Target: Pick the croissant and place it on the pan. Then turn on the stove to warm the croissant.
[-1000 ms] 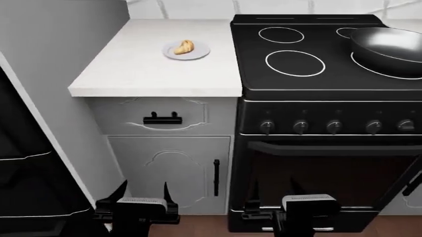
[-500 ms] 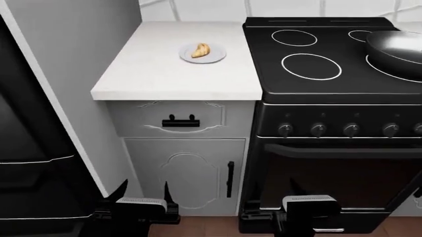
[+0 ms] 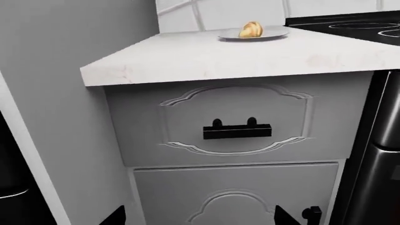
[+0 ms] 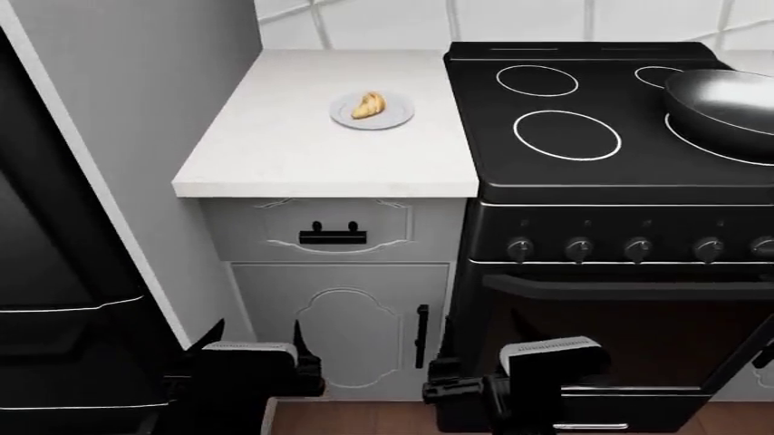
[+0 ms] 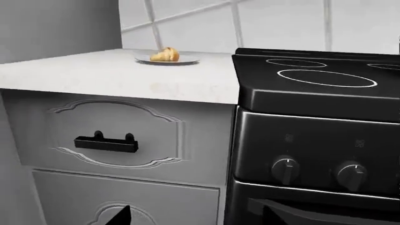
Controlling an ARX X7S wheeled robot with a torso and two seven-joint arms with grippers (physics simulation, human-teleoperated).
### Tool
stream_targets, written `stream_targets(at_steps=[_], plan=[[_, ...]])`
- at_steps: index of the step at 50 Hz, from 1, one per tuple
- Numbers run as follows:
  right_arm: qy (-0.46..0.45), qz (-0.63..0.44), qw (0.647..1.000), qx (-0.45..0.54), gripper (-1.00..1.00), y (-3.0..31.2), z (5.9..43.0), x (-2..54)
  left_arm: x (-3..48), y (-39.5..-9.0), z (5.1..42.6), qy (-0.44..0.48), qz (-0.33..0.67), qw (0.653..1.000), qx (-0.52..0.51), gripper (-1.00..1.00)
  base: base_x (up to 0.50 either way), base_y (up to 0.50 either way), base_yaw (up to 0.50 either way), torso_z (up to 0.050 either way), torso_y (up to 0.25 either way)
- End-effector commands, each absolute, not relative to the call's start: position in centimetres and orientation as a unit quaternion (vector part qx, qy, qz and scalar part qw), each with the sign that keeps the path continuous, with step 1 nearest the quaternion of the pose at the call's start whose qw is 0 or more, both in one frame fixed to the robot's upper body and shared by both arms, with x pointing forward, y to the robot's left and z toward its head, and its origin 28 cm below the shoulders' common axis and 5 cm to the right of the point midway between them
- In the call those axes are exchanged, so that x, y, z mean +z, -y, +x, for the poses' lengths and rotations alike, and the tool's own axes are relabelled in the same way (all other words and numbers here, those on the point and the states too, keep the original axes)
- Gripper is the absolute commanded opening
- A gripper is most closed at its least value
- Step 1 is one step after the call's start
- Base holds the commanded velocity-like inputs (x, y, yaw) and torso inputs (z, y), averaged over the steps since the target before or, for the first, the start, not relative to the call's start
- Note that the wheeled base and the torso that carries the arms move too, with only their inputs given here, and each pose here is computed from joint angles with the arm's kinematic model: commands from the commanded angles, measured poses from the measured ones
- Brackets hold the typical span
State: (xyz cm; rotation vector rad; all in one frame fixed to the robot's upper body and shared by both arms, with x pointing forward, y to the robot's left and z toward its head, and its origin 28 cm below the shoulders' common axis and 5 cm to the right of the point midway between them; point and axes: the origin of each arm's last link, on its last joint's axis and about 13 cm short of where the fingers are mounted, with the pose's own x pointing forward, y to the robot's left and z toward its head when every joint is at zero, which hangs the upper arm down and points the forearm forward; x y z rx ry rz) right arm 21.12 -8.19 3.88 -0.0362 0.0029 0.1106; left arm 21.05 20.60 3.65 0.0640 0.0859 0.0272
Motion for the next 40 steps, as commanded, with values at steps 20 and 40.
stream_targets(at_steps=[20,40], plan=[[0.024,-0.009,0.984,0.177,1.0,5.8,23.2,23.1,23.4,-20.8,24.4,-0.004,-0.017,0.995,-0.099,1.0,0.0,0.0,0.0,0.006,0.0],[0.058,-0.044,0.982,0.172,1.0,5.4,25.3,27.3,26.8,-21.6,26.9,0.041,-0.018,0.996,-0.072,1.0,0.0,0.0,0.0,0.0,0.0]])
